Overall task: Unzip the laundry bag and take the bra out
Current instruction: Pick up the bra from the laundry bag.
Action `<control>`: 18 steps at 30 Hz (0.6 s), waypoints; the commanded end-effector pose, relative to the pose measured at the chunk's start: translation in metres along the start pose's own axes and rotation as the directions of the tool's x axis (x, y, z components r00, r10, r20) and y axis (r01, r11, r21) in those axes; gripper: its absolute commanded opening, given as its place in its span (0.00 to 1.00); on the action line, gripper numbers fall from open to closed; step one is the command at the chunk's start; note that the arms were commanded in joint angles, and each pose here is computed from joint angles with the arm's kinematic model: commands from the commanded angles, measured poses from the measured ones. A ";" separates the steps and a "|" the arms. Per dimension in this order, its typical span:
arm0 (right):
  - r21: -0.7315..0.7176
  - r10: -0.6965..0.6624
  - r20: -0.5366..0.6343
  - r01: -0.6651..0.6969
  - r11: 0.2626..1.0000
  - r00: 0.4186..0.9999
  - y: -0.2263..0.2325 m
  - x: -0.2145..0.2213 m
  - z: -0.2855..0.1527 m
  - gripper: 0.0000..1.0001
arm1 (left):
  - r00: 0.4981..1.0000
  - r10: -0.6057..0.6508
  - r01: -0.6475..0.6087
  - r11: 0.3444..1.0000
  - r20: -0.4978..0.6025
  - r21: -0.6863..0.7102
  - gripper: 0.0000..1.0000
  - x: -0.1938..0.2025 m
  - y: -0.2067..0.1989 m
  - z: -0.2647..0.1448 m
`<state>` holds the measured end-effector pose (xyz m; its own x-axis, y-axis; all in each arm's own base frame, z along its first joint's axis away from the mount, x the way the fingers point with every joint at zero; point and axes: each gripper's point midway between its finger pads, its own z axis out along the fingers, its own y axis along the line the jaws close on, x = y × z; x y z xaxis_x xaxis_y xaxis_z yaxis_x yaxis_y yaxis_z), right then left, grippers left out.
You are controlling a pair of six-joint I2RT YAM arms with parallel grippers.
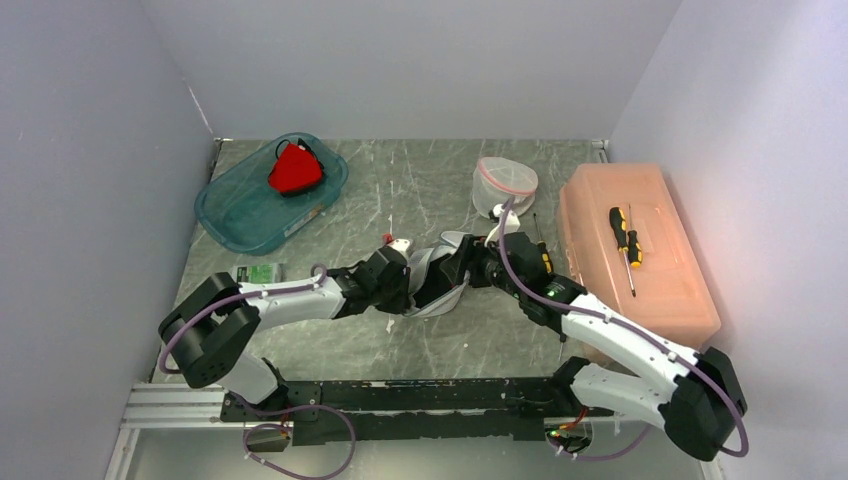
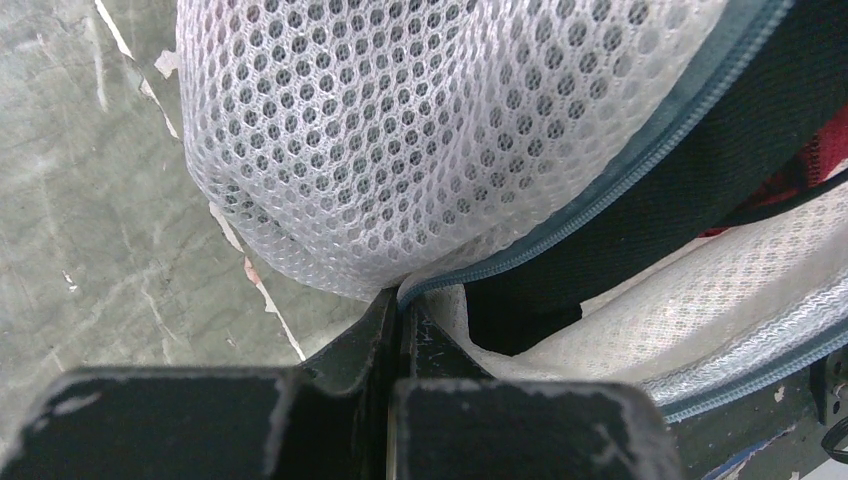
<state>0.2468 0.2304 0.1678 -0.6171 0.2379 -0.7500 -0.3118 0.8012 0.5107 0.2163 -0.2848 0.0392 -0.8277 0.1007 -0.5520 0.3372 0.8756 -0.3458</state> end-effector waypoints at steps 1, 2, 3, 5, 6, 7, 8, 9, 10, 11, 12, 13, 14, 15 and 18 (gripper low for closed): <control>-0.060 0.000 0.034 0.002 0.998 0.999 0.019 -0.018 0.010 0.66 | 1.000 0.006 -0.006 1.000 0.029 0.030 0.03 -0.015 -0.014 -0.001; -0.045 -0.008 0.022 0.009 0.999 1.000 0.016 -0.017 0.016 0.64 | 1.000 0.007 -0.008 1.000 0.031 0.027 0.03 -0.016 -0.014 -0.002; -0.035 -0.018 0.012 0.019 0.999 1.000 0.014 -0.015 0.019 0.63 | 0.999 0.006 -0.006 1.000 0.033 0.024 0.03 -0.017 -0.013 -0.002; -0.028 -0.030 -0.008 0.030 0.999 1.000 0.012 -0.010 0.025 0.59 | 0.999 0.007 -0.008 1.000 0.034 0.022 0.03 -0.017 -0.014 -0.003; -0.019 -0.031 -0.018 0.031 0.999 0.999 0.010 -0.007 0.028 0.57 | 0.999 0.007 -0.007 1.000 0.036 0.021 0.03 -0.018 -0.014 -0.003; -0.009 -0.033 -0.025 0.032 0.999 0.999 0.008 -0.005 0.031 0.56 | 0.999 0.006 -0.006 1.000 0.038 0.019 0.03 -0.019 -0.014 -0.003; 0.001 -0.034 -0.030 0.034 0.999 0.999 0.006 -0.003 0.033 0.56 | 0.999 0.006 -0.007 1.000 0.037 0.019 0.03 -0.019 -0.014 -0.004; 0.012 -0.034 -0.036 0.034 0.999 0.999 0.003 -0.001 0.036 0.55 | 0.999 0.005 -0.005 1.000 0.038 0.021 0.03 -0.019 -0.014 -0.004; 0.030 -0.033 -0.046 0.035 0.999 0.998 0.000 0.001 0.038 0.54 | 0.999 0.005 -0.006 1.000 0.039 0.022 0.03 -0.020 -0.015 -0.004; 0.048 -0.036 -0.054 0.039 0.998 0.998 -0.004 0.003 0.040 0.53 | 0.999 0.005 -0.006 1.000 0.039 0.025 0.03 -0.020 -0.016 -0.004; 0.064 -0.035 -0.062 0.039 0.997 0.997 -0.007 0.005 0.042 0.52 | 0.999 0.002 -0.003 1.000 0.039 0.026 0.03 -0.020 -0.016 -0.004; 0.084 -0.033 -0.067 0.039 0.996 0.997 -0.011 0.006 0.043 0.52 | 0.999 0.003 -0.004 1.000 0.040 0.027 0.03 -0.021 -0.016 -0.005; 0.100 -0.033 -0.072 0.040 0.994 0.997 -0.014 0.006 0.044 0.52 | 0.999 0.003 -0.004 1.000 0.041 0.025 0.03 -0.021 -0.016 -0.005; 0.115 -0.034 -0.072 0.042 0.993 0.997 -0.017 0.007 0.043 0.53 | 0.999 0.003 -0.004 1.000 0.041 0.025 0.03 -0.021 -0.016 -0.006; 0.133 -0.039 -0.071 0.048 0.990 0.997 -0.022 0.009 0.042 0.57 | 0.999 0.003 -0.004 1.000 0.042 0.023 0.03 -0.021 -0.015 -0.006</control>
<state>0.2660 0.2412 0.1156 -0.6998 0.1453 -0.6994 -0.2510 0.8667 0.4312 0.2185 -0.2876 0.0443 -0.8273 0.1010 -0.5526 0.3377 0.8755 -0.3455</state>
